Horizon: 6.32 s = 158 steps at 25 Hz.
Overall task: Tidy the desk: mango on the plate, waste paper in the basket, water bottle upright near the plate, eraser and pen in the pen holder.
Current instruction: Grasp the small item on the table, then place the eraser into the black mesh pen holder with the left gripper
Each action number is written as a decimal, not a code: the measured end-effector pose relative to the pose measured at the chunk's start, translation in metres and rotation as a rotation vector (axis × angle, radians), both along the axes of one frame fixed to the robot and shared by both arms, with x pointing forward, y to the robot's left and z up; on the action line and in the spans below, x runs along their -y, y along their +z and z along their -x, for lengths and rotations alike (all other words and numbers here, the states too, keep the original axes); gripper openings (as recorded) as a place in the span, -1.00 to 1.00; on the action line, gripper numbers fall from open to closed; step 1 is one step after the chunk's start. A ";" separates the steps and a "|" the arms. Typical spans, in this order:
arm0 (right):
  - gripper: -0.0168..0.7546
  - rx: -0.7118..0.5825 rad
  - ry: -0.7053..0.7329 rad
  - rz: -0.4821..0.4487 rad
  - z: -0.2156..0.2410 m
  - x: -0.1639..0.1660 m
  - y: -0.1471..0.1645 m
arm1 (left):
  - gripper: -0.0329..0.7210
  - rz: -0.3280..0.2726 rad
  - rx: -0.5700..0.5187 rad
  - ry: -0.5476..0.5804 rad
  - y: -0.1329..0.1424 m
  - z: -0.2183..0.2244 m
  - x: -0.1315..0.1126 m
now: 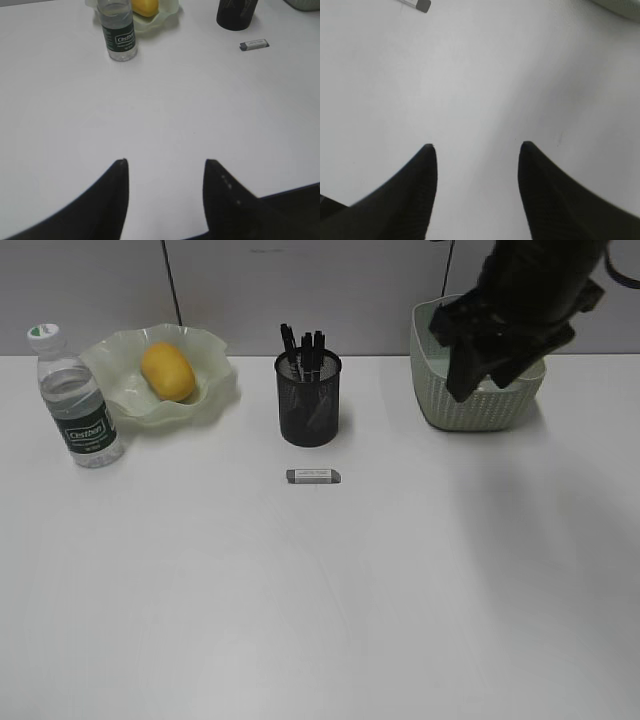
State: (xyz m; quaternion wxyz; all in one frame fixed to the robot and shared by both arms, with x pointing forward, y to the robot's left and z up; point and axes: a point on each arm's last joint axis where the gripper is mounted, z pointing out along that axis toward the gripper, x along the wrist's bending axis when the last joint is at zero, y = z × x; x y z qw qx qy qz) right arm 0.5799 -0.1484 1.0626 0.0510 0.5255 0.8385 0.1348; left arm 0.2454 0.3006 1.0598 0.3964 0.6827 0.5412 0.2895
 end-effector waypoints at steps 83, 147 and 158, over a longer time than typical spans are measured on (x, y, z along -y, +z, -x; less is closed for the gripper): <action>0.23 0.682 -0.160 -0.177 0.324 0.149 -0.008 | 0.32 -0.428 -0.418 -0.649 -0.077 -0.365 0.244; 0.23 0.682 -0.161 -0.178 0.324 0.149 -0.008 | -0.50 -0.348 -0.218 -0.706 -0.067 -0.380 0.278; 0.23 0.682 -0.161 -0.178 0.324 0.149 -0.008 | -0.50 -0.192 0.041 -0.500 -0.040 -0.416 0.256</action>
